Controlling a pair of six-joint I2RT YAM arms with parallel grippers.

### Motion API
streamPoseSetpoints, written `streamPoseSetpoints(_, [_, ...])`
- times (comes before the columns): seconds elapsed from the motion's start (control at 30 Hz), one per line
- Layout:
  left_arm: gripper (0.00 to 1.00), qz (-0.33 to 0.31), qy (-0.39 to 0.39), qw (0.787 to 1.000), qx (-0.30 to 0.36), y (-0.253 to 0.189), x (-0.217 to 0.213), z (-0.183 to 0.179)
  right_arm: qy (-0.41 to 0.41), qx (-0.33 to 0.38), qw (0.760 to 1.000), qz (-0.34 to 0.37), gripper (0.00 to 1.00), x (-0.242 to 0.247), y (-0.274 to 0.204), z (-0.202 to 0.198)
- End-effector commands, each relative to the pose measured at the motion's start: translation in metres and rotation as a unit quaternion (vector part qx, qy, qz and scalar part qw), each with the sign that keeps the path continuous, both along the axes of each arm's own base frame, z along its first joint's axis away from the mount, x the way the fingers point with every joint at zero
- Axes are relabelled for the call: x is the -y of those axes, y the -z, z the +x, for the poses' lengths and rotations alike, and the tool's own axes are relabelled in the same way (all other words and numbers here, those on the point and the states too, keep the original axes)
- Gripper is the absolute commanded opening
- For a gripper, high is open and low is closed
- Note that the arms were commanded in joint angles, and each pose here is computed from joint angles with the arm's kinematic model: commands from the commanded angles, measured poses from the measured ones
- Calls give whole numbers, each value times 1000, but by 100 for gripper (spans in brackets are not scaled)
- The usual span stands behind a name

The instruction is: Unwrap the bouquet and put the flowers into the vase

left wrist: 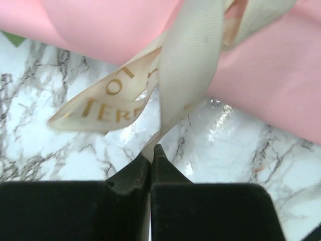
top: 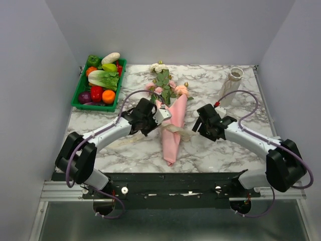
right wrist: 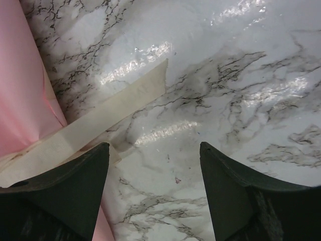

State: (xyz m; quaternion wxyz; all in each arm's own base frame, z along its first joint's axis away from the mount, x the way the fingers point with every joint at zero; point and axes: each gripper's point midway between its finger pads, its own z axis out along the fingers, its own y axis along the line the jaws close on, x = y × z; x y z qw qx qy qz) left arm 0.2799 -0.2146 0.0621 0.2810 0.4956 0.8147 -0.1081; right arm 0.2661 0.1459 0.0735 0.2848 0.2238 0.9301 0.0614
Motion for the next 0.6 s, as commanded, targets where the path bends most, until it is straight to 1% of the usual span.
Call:
streamPoseSetpoints(0.0, [7,-37,-7,999,18,-58,-5,1,13,8,999,52,79,-28,2,25])
streamPoseSetpoints(0.13, [7,-49,-10,998,25,-77,-15,-1,19,-3,998,56,78,-36,15,30])
streamPoseSetpoints(0.3, [7,-43,-15,999,22,-74,-23,-9,35,4,997,68,77,-44,20,43])
streamPoseSetpoints(0.47, [7,-37,-17,999,15,-67,-25,-12,50,-18,994,93,77,-59,31,47])
streamPoseSetpoints(0.57, [7,-37,-19,999,15,-67,-25,-10,52,-37,993,96,77,-66,43,43])
